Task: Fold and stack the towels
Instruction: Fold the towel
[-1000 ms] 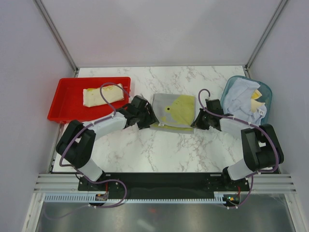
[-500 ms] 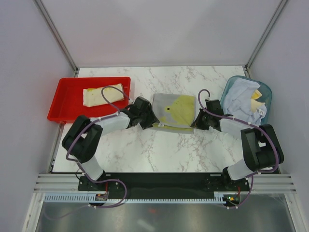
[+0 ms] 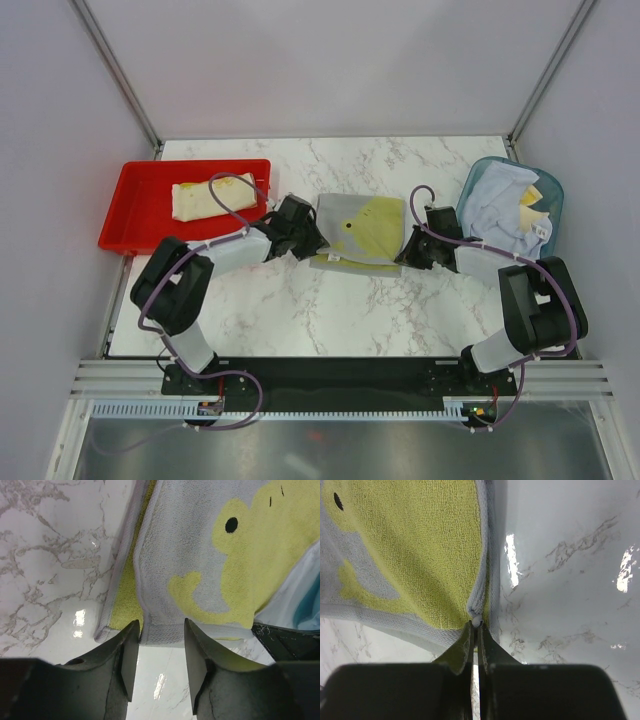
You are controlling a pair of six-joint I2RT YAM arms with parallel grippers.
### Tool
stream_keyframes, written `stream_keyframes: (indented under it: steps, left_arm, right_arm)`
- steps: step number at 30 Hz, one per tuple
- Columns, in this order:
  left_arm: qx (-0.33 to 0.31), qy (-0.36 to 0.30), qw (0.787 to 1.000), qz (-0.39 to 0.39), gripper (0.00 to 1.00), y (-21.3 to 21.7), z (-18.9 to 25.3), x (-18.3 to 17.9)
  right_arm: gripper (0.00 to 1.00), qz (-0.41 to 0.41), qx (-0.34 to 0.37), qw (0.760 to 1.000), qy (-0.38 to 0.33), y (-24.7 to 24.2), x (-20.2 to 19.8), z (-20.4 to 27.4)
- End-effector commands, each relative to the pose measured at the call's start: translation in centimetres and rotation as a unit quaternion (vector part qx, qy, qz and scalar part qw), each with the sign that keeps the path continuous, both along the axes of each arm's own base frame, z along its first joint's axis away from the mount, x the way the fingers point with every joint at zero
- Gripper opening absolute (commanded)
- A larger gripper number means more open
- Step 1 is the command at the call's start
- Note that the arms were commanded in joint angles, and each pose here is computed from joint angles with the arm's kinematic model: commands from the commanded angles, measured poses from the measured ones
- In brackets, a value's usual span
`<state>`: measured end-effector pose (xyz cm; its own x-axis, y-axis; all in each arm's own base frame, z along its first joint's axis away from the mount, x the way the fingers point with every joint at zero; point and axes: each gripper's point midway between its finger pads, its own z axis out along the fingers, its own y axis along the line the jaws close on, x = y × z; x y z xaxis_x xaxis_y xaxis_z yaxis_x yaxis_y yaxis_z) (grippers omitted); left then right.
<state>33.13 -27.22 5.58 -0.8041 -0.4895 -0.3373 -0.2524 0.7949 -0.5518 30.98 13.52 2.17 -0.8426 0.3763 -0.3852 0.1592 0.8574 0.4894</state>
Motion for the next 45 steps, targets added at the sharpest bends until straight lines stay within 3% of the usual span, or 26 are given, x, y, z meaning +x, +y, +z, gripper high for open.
stream_keyframes:
  steps: [1,8,13,17,24,31,36,38,40,45]
  left_arm:
    - [-0.006,-0.006,0.999,0.031,0.46,-0.1,0.4,1.4]
    - [0.002,-0.006,1.0,0.027,0.02,-0.1,1.0,1.6]
    - [0.025,-0.042,0.999,0.013,0.02,0.8,3.7,1.8]
    - [0.048,-0.037,0.998,-0.012,0.02,2.3,3.3,-0.2]
    - [0.109,-0.014,0.993,-0.051,0.02,4.6,-1.1,-2.7]
    - [0.127,-0.011,0.989,-0.082,0.02,4.2,-3.5,-2.2]
    - [0.139,0.0,0.986,-0.096,0.02,4.2,-3.8,-2.6]
    - [0.156,-0.008,0.984,-0.09,0.13,4.8,-3.3,-2.5]
    - [0.172,-0.013,0.981,-0.088,0.32,5.4,-2.2,-2.3]
    - [0.184,-0.044,0.978,-0.087,0.44,5.8,1.2,-1.4]
  right_arm:
    - [0.0,0.008,0.003,1.0,-0.009,0.2,-0.1,0.0]
    - [0.0,0.012,0.013,1.0,-0.01,0.8,0.4,1.4]
    - [0.0,0.008,0.009,0.999,-0.041,0.6,1.3,5.1]
    - [0.0,0.0,0.01,1.0,-0.028,0.2,-0.1,5.4]
    - [0.0,-0.013,0.011,1.0,-0.004,-0.4,-4.0,1.6]
    - [0.0,-0.007,0.013,1.0,-0.005,-0.3,-4.4,-0.6]
    - [0.12,-0.003,0.01,1.0,-0.012,-0.4,-4.7,-0.2]
    - [0.21,-0.003,0.011,1.0,-0.017,-0.5,-4.9,0.6]
    - [0.3,-0.003,0.009,1.0,-0.021,-0.6,-5.2,1.9]
    - [0.4,-0.008,-0.001,1.0,-0.029,-1.0,-4.8,5.0]
